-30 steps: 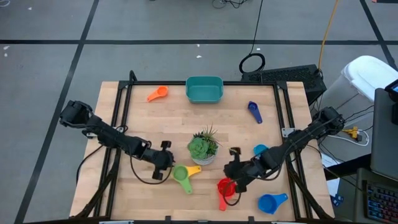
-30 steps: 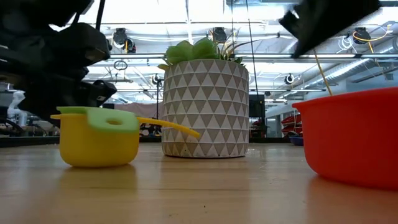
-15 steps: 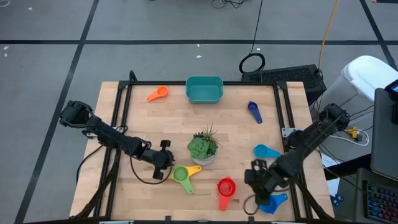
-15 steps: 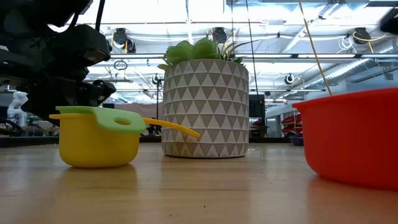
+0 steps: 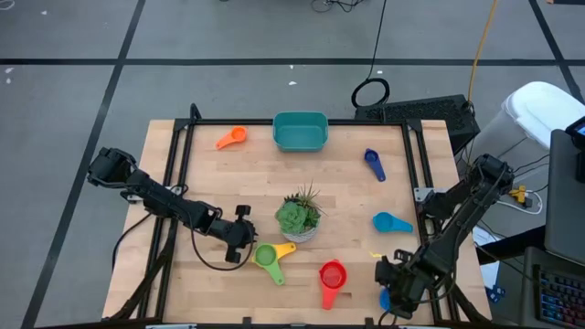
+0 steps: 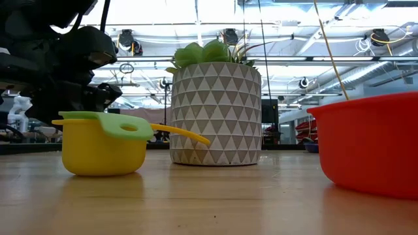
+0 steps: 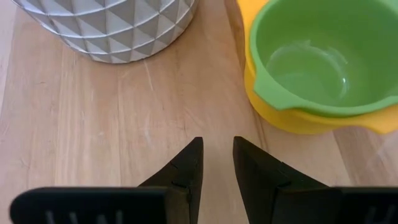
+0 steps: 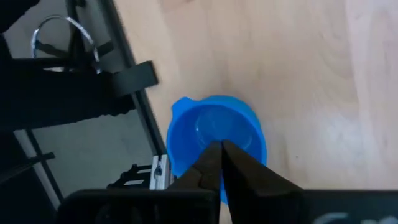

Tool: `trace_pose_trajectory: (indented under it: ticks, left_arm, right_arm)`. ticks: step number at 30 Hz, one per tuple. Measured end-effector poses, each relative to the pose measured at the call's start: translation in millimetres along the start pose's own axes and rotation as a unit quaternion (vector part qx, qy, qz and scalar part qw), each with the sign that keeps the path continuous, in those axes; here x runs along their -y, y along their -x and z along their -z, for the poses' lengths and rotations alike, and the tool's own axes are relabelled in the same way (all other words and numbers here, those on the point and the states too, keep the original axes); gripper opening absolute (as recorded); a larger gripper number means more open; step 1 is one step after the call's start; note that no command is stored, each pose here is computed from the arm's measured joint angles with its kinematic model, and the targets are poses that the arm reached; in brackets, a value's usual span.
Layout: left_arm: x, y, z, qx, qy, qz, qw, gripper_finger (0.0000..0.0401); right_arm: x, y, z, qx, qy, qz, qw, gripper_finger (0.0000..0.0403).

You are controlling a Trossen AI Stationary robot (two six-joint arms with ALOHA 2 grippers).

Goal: Nest measuring cups in basket
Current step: Stack the blue measuring cup on top the red measuring cup

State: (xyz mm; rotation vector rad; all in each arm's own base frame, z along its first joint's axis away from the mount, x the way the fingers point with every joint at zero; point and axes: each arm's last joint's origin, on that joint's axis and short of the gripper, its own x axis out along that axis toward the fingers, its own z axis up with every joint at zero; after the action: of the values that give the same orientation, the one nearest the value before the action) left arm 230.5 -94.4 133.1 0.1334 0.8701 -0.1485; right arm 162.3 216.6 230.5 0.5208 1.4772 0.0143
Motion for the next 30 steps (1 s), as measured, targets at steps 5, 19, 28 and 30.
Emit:
trace_pose_trajectory:
  ticks: [5,19,28,30]
  left_arm:
    - [0.0,0.0,0.0,0.0,0.002,0.0,1.0,0.0092]
    - [0.0,0.0,-0.1,0.0,0.002,0.0,1.0,0.0092]
    - [0.0,0.0,-0.1,0.0,0.002,0.0,1.0,0.0092]
    - [0.0,0.0,-0.1,0.0,0.003,0.0,1.0,0.0092]
  right_arm:
    - [2.8,0.1,1.2,-0.003,-0.009,0.015,1.0,0.0056]
    - [19.1,-27.4,4.2,-0.014,-0.034,0.005,0.999,0.0143]
    - [33.1,-40.9,8.1,-0.033,-0.046,0.019,0.998,0.0144]
    - [36.6,-44.1,8.8,-0.034,-0.05,0.023,0.998,0.0144]
